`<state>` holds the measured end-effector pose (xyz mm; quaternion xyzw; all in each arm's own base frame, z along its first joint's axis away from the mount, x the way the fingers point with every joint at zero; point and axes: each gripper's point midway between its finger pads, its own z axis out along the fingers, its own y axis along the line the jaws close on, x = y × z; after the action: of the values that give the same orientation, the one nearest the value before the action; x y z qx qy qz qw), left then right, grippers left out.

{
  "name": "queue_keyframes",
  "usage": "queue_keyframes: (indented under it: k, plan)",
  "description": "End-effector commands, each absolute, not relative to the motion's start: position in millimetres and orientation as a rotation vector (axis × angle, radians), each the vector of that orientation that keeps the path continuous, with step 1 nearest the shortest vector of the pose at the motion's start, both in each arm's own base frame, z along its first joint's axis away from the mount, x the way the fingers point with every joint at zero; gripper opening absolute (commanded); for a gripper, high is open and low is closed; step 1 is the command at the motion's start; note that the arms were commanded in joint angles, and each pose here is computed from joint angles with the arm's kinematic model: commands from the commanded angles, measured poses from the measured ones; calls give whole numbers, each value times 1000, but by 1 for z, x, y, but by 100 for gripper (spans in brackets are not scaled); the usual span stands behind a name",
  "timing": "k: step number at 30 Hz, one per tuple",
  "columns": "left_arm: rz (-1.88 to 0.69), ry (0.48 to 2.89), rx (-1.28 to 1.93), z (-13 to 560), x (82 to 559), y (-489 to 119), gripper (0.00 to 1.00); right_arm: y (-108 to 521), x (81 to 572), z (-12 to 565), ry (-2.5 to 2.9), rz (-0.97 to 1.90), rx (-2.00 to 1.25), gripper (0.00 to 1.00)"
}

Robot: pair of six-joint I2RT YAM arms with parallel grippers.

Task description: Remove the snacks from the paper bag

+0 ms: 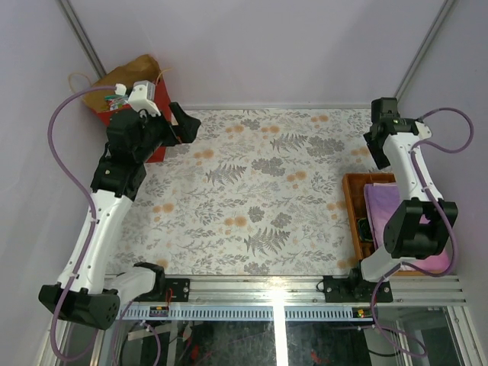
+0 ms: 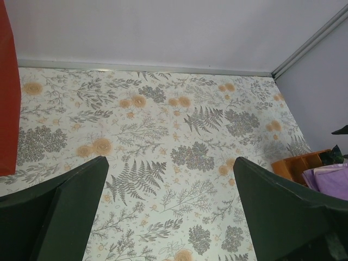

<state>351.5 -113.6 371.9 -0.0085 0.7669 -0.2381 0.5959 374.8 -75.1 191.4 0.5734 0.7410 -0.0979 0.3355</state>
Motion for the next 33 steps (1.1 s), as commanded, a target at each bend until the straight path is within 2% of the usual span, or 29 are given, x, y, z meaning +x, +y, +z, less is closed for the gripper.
queue_keyframes:
  k: [1,5,16,23,24,25,28,30,33]
  plan:
    - [-543,1771,23,371,343,-115,100,-55,382,160,1953,-150,1640,71]
    - [-545,1785,25,363,344,-116,100,-37,384,115,2054,-111,1722,62]
    - [-557,1837,27,347,353,-120,100,-36,387,61,2133,-214,1761,66]
    - [-561,1878,27,336,360,-123,100,-38,390,37,2159,-255,1759,58]
    - [-560,1883,24,335,361,-123,100,-38,393,35,2157,-256,1756,56]
    - [-561,1886,25,334,362,-123,100,-38,395,33,2162,-254,1750,49]
    - [-561,1899,23,330,364,-123,100,-38,406,32,2159,-237,1737,19]
    - [-563,1905,22,329,366,-123,100,-38,415,32,2162,-226,1728,3]
    - [-564,1913,18,326,369,-121,100,-38,434,35,2157,-214,1718,0]
